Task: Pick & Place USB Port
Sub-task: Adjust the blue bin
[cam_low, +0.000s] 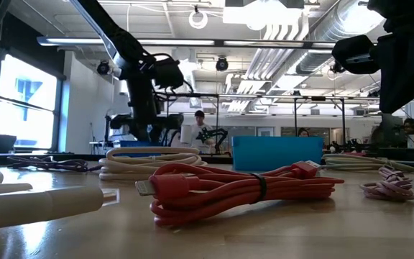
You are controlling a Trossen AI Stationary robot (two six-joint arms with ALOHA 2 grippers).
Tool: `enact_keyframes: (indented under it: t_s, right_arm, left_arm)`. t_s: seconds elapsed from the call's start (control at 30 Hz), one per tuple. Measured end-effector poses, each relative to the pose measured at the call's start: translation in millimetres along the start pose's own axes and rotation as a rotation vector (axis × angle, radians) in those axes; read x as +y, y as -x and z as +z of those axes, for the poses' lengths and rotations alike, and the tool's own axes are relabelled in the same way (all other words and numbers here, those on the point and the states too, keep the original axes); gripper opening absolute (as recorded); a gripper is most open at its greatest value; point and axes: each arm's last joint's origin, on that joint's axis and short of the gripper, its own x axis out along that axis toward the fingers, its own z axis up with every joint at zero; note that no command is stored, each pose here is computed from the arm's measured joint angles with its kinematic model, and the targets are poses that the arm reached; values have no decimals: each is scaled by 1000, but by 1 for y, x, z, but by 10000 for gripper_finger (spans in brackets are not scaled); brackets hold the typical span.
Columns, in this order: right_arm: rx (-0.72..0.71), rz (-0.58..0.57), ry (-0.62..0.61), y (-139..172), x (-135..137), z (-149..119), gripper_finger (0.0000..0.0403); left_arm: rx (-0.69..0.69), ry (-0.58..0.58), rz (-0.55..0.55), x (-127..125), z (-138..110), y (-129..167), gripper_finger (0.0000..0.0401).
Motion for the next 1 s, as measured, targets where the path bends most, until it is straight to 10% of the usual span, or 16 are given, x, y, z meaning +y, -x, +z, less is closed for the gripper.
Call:
enact_keyframes:
  t_s: [1.0]
  right_arm:
    - [1,10,-10,0,0,0,1]
  left_arm:
    - [-115,-32,-145,-17,9,5,79]
